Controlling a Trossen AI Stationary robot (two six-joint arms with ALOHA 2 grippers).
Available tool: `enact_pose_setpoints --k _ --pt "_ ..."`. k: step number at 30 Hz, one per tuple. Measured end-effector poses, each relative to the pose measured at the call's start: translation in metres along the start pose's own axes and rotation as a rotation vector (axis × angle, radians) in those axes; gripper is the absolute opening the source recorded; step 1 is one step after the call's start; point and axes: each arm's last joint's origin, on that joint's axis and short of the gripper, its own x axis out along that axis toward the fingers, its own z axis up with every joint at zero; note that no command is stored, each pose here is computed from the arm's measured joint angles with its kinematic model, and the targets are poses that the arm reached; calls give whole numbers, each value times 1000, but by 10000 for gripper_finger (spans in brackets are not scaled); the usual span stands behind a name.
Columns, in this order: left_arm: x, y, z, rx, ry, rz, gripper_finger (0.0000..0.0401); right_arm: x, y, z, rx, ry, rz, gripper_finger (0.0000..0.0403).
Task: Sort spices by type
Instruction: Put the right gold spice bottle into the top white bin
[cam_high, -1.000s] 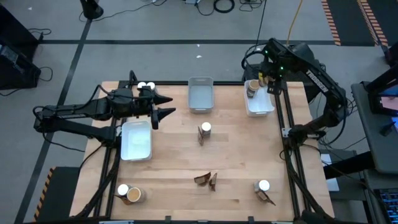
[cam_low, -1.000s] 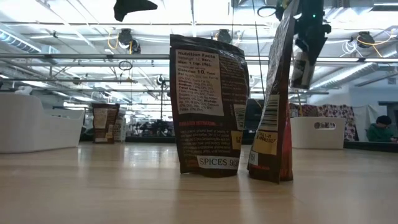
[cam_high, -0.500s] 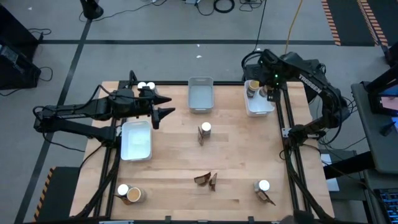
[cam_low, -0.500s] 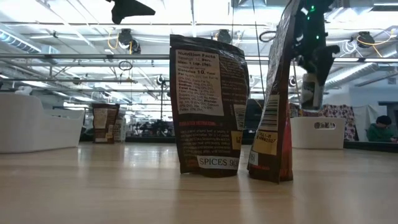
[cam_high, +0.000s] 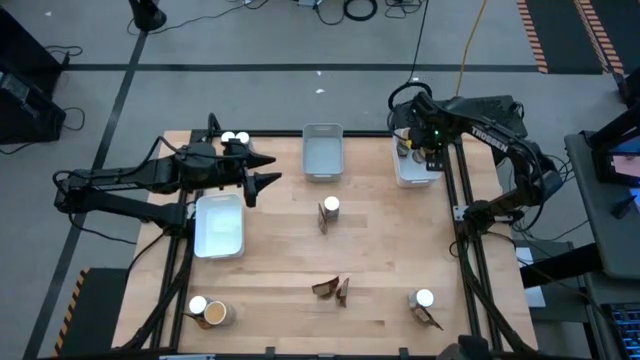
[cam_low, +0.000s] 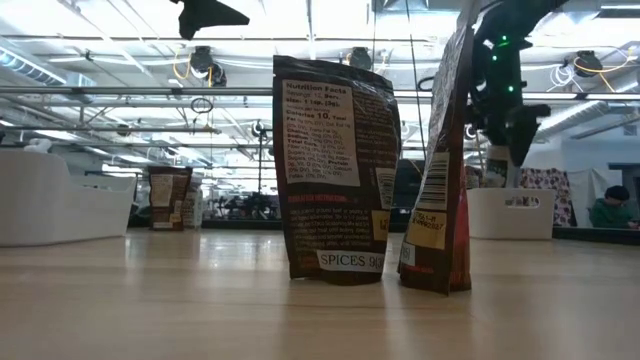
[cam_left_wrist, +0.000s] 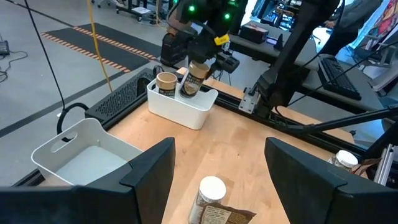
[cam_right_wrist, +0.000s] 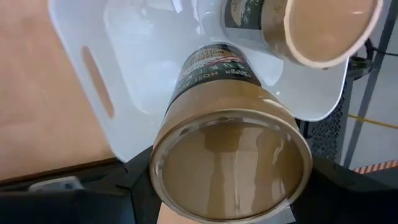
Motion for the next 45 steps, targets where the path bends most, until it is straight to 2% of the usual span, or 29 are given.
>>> enact_pose_setpoints --k 6,19,29,35,40,45 --pt "0 0 0 -51 0 0 252 12 1 1 -43 10 -29 252" --pt "0 0 0 -52 -1 0 252 25 1 4 -99 10 -32 252" --pt "0 0 0 -78 0 0 252 42 -5 7 -46 64 19 266" --pt "0 -1 0 -77 6 -9 252 42 -5 6 -39 95 -11 286" --pt "0 -1 0 -77 5 -10 252 42 -8 5 9 161 -95 301" --pt "0 -1 0 -77 6 -14 252 41 -6 2 27 190 -75 315"
